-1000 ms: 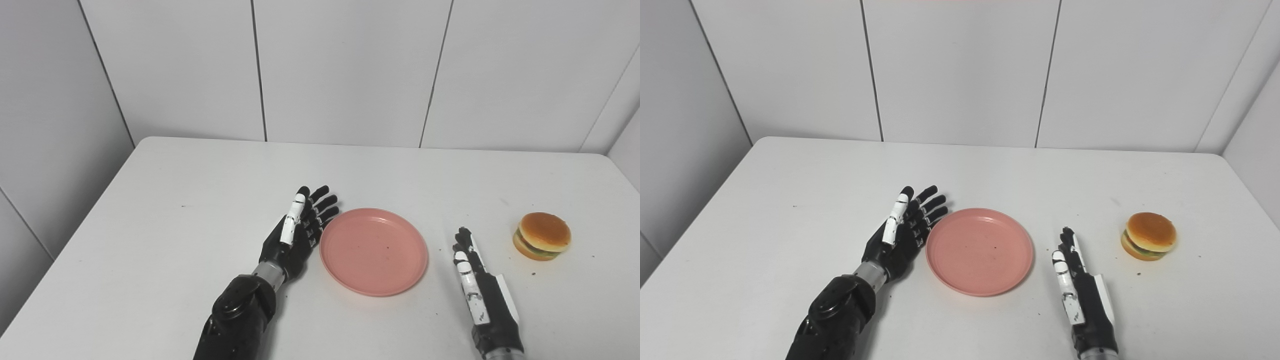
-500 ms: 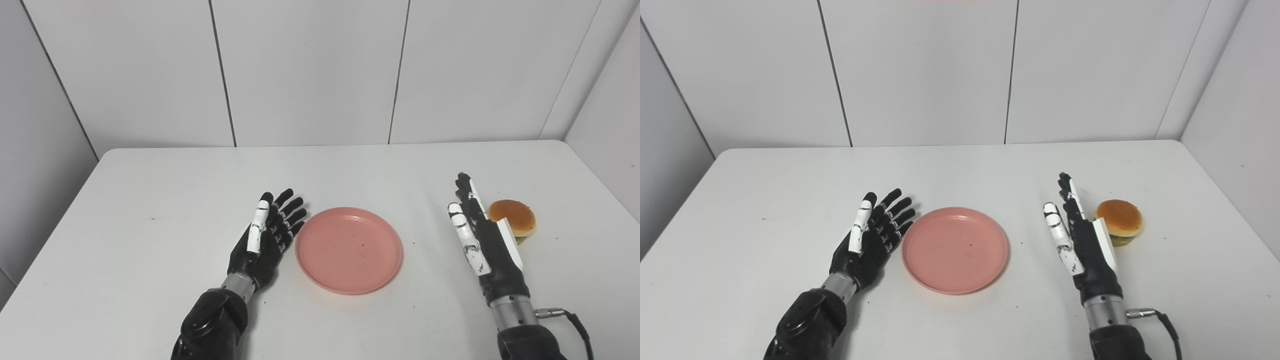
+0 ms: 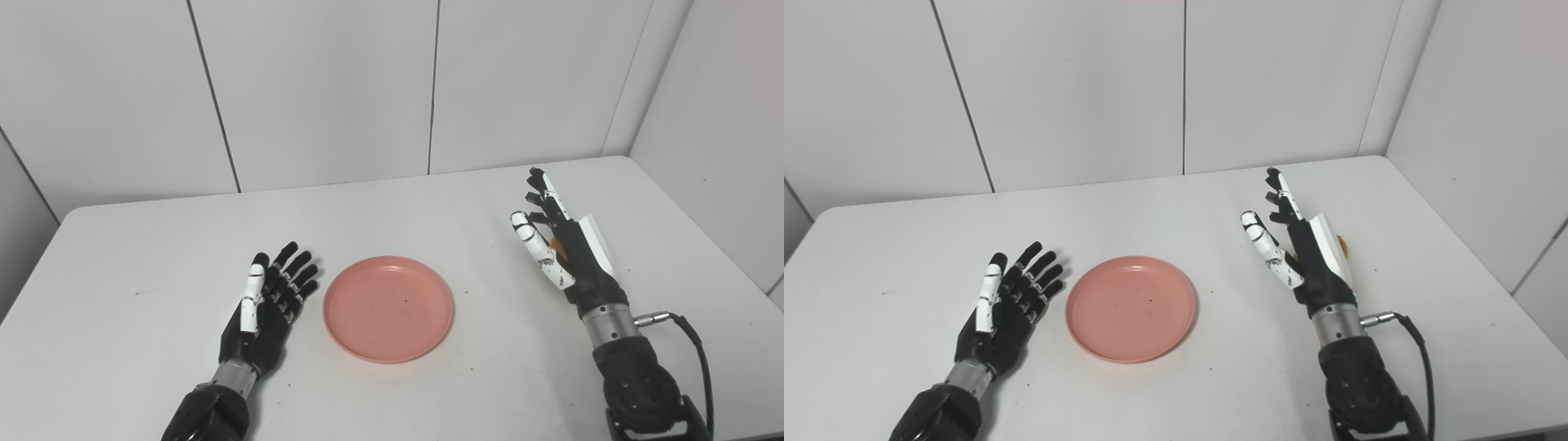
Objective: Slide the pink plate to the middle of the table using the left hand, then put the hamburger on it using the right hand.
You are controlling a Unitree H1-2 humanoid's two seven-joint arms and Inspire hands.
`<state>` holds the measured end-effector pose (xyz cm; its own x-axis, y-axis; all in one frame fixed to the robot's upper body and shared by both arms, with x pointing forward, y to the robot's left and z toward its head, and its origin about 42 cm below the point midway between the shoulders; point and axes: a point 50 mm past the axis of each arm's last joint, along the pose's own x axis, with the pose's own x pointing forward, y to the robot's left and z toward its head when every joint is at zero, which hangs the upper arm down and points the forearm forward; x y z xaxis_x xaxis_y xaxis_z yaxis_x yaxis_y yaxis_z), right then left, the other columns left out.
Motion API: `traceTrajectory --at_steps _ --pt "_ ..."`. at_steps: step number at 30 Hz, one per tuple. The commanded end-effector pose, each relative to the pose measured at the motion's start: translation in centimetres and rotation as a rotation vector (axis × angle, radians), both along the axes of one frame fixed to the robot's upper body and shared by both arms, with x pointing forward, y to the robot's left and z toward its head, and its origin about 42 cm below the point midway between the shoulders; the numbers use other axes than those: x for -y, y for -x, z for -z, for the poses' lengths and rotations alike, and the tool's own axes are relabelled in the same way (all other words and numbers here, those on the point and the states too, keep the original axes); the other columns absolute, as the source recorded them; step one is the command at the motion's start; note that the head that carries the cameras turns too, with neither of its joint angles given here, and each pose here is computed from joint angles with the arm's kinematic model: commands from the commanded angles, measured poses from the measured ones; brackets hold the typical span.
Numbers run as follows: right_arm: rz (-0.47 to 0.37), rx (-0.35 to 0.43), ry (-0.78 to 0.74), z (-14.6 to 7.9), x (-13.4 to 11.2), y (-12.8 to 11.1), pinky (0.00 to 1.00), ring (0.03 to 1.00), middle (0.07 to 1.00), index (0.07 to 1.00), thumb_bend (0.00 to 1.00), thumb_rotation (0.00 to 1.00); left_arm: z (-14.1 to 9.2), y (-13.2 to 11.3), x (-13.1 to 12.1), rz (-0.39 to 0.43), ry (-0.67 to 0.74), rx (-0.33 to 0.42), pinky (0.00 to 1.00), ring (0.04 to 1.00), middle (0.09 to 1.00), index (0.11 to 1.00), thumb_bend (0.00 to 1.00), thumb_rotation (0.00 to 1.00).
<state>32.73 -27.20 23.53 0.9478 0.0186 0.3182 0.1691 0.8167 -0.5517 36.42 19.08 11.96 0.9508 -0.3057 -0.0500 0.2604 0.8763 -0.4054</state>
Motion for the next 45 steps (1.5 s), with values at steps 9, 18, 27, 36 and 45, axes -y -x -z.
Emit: traceTrajectory --at_steps 9,18,27,36,45 --pt "0.176 0.096 0.324 -3.9 2.4 -1.9 0.77 0.902 0.958 0.945 0.77 0.72 1.4 0.0 -1.9 0.014 0.030 -0.022 0.96 0.939 0.934 0.927 0.50 1.00" --pt "0.313 0.061 0.548 -4.0 4.0 -3.0 0.69 0.882 0.956 0.947 0.90 0.70 1.6 -0.3 -3.0 0.017 0.017 -0.009 0.97 0.936 0.931 0.922 0.50 1.00" --pt "0.360 -0.009 0.663 -3.3 5.3 -4.8 0.76 0.898 0.959 0.942 0.98 0.68 1.8 -0.4 -3.8 0.008 0.037 -0.023 0.97 0.932 0.927 0.918 0.48 1.00" --pt "0.361 -0.126 0.683 -1.8 5.6 -6.2 0.83 0.914 0.968 0.958 0.98 0.67 1.6 -0.3 -4.3 -0.001 0.042 -0.028 0.96 0.932 0.929 0.920 0.48 1.00" --pt "0.304 -0.194 0.651 -0.4 5.3 -7.0 0.83 0.924 0.969 0.957 0.96 0.64 1.5 -0.2 -4.5 -0.003 0.053 -0.038 0.97 0.930 0.929 0.919 0.49 1.00"
